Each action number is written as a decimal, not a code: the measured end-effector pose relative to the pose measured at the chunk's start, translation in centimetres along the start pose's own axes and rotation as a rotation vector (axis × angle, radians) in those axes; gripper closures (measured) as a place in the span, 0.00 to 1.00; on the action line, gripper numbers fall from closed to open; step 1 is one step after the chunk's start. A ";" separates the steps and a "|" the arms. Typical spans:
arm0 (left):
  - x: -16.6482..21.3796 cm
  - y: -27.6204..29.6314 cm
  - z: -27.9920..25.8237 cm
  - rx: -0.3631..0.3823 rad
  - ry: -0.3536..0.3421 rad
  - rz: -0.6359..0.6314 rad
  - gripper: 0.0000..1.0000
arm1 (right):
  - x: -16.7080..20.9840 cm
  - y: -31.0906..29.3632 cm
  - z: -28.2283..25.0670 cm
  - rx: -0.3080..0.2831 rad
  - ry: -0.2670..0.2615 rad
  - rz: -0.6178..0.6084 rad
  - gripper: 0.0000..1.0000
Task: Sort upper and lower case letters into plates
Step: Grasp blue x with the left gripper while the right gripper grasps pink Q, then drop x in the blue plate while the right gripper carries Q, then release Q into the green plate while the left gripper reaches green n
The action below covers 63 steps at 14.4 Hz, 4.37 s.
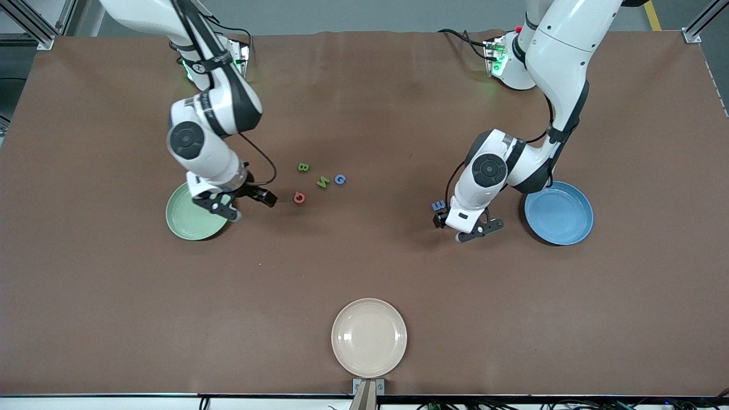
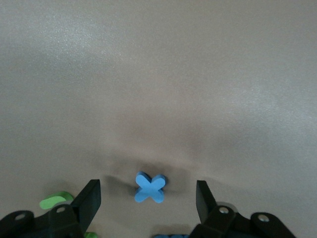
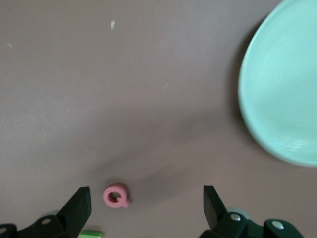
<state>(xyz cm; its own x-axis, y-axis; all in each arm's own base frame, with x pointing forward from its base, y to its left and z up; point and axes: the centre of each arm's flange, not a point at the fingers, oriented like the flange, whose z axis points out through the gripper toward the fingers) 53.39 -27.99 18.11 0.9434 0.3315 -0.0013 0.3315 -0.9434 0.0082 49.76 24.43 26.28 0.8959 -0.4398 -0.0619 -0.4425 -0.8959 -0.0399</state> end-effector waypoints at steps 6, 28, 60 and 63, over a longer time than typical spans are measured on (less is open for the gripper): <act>-0.2 -0.1 0.8 0.009 -0.011 0.001 0.37 | -6.1 -4.0 7.8 -0.023 0.019 0.027 0.08; 5.9 -18.0 -10.3 0.118 -0.087 0.384 0.72 | -5.7 -4.5 9.0 -0.027 0.027 0.025 0.63; 0.9 -10.7 -6.2 0.097 0.026 -0.053 0.00 | 7.3 21.7 6.1 -0.079 0.028 -0.266 0.56; 0.1 -8.6 -4.4 0.044 0.012 -0.240 0.00 | 7.9 20.9 4.9 -0.071 0.020 -0.267 0.27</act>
<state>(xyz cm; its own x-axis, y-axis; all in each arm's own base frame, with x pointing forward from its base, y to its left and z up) 50.63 -19.76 22.39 0.8375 0.5463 0.0140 0.5464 -0.8368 -0.0344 47.44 2.55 20.08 0.9814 -0.1881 -0.0390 -0.1875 -0.9821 0.0181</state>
